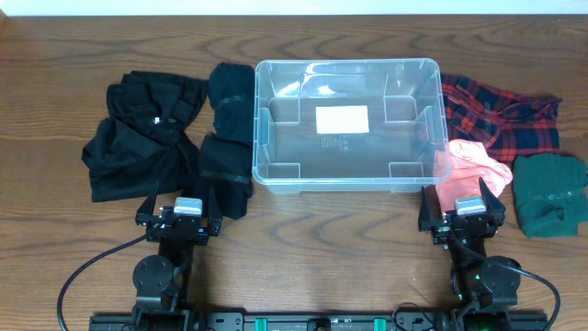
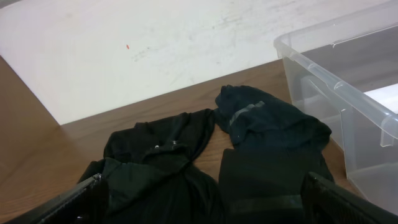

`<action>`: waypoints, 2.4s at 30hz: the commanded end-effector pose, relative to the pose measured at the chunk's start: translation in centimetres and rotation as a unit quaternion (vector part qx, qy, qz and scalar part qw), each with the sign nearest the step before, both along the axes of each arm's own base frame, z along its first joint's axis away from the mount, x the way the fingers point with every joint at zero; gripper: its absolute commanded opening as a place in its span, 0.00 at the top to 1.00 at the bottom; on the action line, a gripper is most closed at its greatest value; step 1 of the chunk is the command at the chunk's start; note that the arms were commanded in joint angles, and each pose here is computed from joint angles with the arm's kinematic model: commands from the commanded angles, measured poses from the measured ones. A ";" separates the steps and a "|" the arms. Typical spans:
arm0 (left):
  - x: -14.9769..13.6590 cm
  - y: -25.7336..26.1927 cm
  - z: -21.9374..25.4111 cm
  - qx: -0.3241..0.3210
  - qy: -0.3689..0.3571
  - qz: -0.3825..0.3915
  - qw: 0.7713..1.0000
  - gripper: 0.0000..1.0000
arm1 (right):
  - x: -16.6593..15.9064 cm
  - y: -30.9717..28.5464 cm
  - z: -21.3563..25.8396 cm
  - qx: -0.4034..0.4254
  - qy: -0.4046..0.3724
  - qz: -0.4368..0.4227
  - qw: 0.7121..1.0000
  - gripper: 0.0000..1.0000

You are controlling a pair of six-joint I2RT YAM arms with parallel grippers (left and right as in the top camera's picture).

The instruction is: Pack container

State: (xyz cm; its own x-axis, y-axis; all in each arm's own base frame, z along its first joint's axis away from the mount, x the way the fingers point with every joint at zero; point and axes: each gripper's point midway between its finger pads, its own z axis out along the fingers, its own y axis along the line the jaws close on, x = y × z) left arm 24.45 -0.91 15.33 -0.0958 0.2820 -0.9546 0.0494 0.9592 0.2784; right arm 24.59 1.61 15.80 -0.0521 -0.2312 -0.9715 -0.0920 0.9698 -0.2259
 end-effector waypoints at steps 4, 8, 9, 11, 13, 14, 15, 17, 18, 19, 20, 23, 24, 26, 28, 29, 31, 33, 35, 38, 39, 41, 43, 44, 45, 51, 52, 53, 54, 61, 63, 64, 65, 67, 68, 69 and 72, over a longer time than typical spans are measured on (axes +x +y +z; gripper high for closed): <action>-0.1 0.1 -1.7 0.009 0.025 0.002 1.000 0.02 | 0.0 -0.2 0.0 -0.005 -0.001 -0.003 1.000 0.01; -0.1 0.1 -1.7 0.009 0.025 0.002 1.000 0.02 | 0.0 -0.2 0.0 -0.005 -0.001 -0.003 1.000 0.01; -0.1 0.1 -1.7 0.009 0.025 0.002 1.000 0.02 | 0.0 -0.2 0.0 -0.005 -0.001 -0.003 1.000 0.01; -0.1 0.1 -1.7 0.009 0.025 0.002 1.000 0.02 | 0.0 -0.2 0.0 -0.005 -0.001 -0.004 1.000 0.01; -0.1 0.1 -1.7 0.009 0.025 0.002 1.000 0.02 | 0.0 -0.2 0.0 -0.005 -0.001 -0.003 1.000 0.01; -0.1 0.1 -1.7 0.009 0.025 0.002 1.000 0.02 | 0.0 -0.2 0.0 -0.005 -0.001 -0.003 1.000 0.01; -0.1 0.1 -1.7 0.009 0.025 0.002 1.000 0.02 | 0.0 -0.2 0.0 -0.005 -0.001 -0.004 1.000 0.01; -0.1 0.1 -1.7 0.009 0.025 0.002 1.000 0.02 | 0.0 -0.2 0.0 -0.005 -0.001 -0.004 1.000 0.01; -0.1 0.1 -1.7 0.009 0.025 0.002 1.000 0.02 | 0.0 -0.2 0.0 -0.005 -0.001 -0.004 1.000 0.01; -0.1 0.1 -1.7 0.009 0.025 0.002 1.000 0.02 | 0.0 -0.2 -0.1 -0.005 -0.001 -0.004 1.000 0.01; -0.1 0.1 -1.7 0.009 0.025 0.002 1.000 0.02 | 0.0 -0.2 0.0 -0.005 -0.001 -0.004 1.000 0.01; -0.1 0.1 -1.7 0.009 0.025 0.002 1.000 0.02 | 0.0 -0.2 0.0 -0.005 -0.001 -0.004 1.000 0.01; -0.1 0.1 -1.7 0.009 0.025 0.002 1.000 0.02 | 0.0 -0.2 0.0 -0.005 -0.001 -0.004 1.000 0.01; -0.1 0.1 -1.7 0.009 0.025 0.002 1.000 0.02 | 0.0 -0.2 0.0 -0.005 -0.001 -0.004 1.000 0.01; -0.1 0.1 -1.7 0.009 0.025 0.002 1.000 0.02 | 0.0 -0.2 0.0 -0.005 -0.001 -0.004 1.000 0.01; -0.1 0.1 -1.7 0.009 0.025 0.002 1.000 0.02 | 0.0 -0.2 0.0 -0.005 -0.001 -0.004 1.000 0.01; -0.1 0.1 -1.7 0.009 0.025 0.002 1.000 0.02 | 0.0 -0.2 0.0 -0.005 -0.001 -0.004 1.000 0.01; -0.1 0.1 -1.7 0.009 0.025 0.002 1.000 0.02 | 0.0 -0.2 0.0 -0.005 -0.001 -0.004 1.000 0.01; -0.1 0.1 -1.7 0.009 0.025 0.002 1.000 0.02 | 0.0 -0.2 0.0 -0.005 -0.001 -0.005 1.000 0.01; -0.1 0.1 -1.7 0.009 0.025 0.002 1.000 0.02 | 0.0 -0.2 -0.1 -0.005 -0.001 -0.005 1.000 0.01; -0.1 0.1 -1.7 0.009 0.025 0.002 1.000 0.02 | 0.0 -0.2 -0.1 -0.005 -0.001 -0.005 1.000 0.01; -0.1 0.1 -1.7 0.009 0.025 0.002 1.000 0.02 | 0.0 -0.2 0.0 -0.005 -0.001 -0.005 1.000 0.01; -0.1 0.1 -1.7 0.009 0.025 0.002 1.000 0.02 | 0.0 -0.2 0.0 -0.005 -0.001 -0.005 1.000 0.01; -0.1 0.1 -1.7 0.009 0.025 0.002 1.000 0.02 | 0.0 -0.2 0.0 -0.005 -0.001 -0.005 1.000 0.01; -0.1 0.1 -1.7 0.009 0.025 0.002 1.000 0.02 | 0.0 -0.2 0.0 -0.005 -0.001 -0.005 1.000 0.01; -0.1 0.0 -1.7 0.007 0.025 0.001 1.000 0.02 | 0.0 -0.2 0.0 -0.005 -0.001 -0.005 1.000 0.01; -0.1 0.0 -1.7 0.007 0.025 0.001 1.000 0.02 | 0.0 -0.2 -0.1 -0.005 -0.001 -0.005 1.000 0.01; -0.1 0.0 -1.7 0.007 0.025 0.001 1.000 0.02 | 0.0 -0.2 -0.1 -0.005 -0.001 -0.005 1.000 0.01; -0.1 0.0 -1.7 0.007 0.025 0.001 1.000 0.02 | 0.0 -0.2 0.0 -0.005 -0.001 -0.005 1.000 0.01; 0.0 0.0 -0.6 0.012 0.003 0.000 1.000 0.02 | 0.0 -0.2 -0.1 -0.005 -0.001 -0.005 1.000 0.01; 0.1 0.0 0.5 0.009 -0.019 0.001 1.000 0.02 | 0.0 -0.2 -0.1 -0.005 -0.001 -0.005 1.000 0.01; 0.2 0.0 1.2 0.007 -0.031 0.001 1.000 0.02 | 0.0 -0.2 0.0 -0.005 -0.001 -0.005 1.000 0.01; 0.1 0.0 1.9 0.001 -0.043 0.001 0.999 0.02 | 0.0 -0.2 -0.1 -0.005 -0.001 -0.005 1.000 0.01; 0.0 0.0 3.7 -0.015 -0.066 0.002 0.998 0.02 | 0.0 -0.2 0.0 -0.005 -0.001 -0.005 1.000 0.01; -0.1 0.0 4.6 -0.024 -0.078 0.002 0.997 0.02 | 0.0 -0.2 -0.1 -0.005 -0.001 -0.005 1.000 0.01; -0.3 0.0 5.6 -0.034 -0.093 0.002 0.995 0.02 | 0.0 -0.2 -0.1 -0.005 -0.001 -0.005 1.000 0.01; -0.9 0.1 8.4 -0.053 -0.126 0.000 0.991 0.02 | 0.0 -0.2 0.0 -0.005 -0.001 -0.005 1.000 0.01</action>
